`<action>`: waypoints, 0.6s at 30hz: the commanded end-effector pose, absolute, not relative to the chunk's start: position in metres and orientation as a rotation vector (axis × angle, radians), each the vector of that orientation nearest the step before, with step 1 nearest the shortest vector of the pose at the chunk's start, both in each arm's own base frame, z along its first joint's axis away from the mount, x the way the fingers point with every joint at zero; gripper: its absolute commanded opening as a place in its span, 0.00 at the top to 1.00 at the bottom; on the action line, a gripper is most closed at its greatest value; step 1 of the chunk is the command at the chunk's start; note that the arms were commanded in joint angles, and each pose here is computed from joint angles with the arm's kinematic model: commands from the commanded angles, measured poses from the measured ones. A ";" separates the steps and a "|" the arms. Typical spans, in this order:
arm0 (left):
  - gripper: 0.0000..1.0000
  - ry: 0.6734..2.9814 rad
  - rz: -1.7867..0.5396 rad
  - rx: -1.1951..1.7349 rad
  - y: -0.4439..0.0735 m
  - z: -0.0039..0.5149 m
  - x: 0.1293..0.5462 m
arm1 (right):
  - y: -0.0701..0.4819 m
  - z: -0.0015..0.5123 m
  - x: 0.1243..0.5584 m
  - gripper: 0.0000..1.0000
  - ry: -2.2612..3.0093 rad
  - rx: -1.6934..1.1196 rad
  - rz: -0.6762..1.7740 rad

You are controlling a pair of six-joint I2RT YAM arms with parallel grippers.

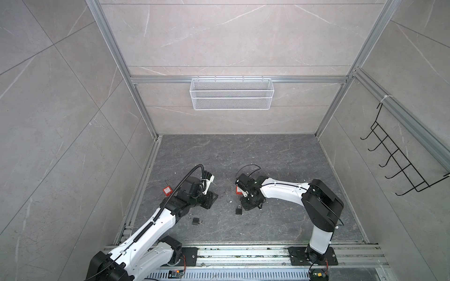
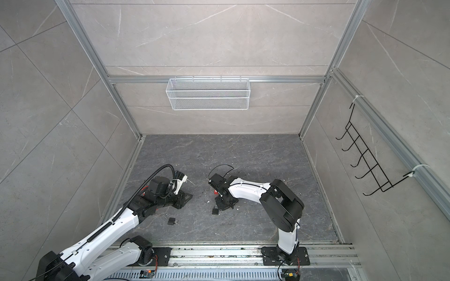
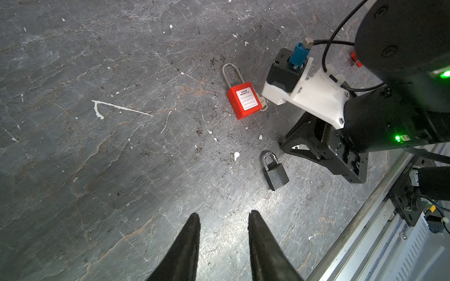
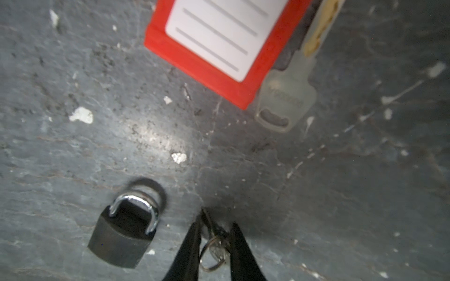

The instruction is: Lock with the key

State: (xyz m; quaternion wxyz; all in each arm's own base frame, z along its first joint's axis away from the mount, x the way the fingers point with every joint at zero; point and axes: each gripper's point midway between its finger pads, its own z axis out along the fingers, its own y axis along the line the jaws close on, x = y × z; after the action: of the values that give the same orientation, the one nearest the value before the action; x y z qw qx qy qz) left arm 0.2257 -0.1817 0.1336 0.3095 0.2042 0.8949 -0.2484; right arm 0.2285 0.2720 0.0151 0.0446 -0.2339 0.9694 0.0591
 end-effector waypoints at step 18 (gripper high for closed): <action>0.64 2.359 -0.704 0.531 -0.185 0.135 0.223 | 0.256 0.039 0.219 0.67 3.019 -0.552 0.122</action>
State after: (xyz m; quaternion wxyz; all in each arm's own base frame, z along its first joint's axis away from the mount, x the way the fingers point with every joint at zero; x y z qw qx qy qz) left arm 0.2224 -0.1823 0.1295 0.3021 0.2049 0.8960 -0.2529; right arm 0.2170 0.2637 0.0277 0.0263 -0.1764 0.9821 0.0614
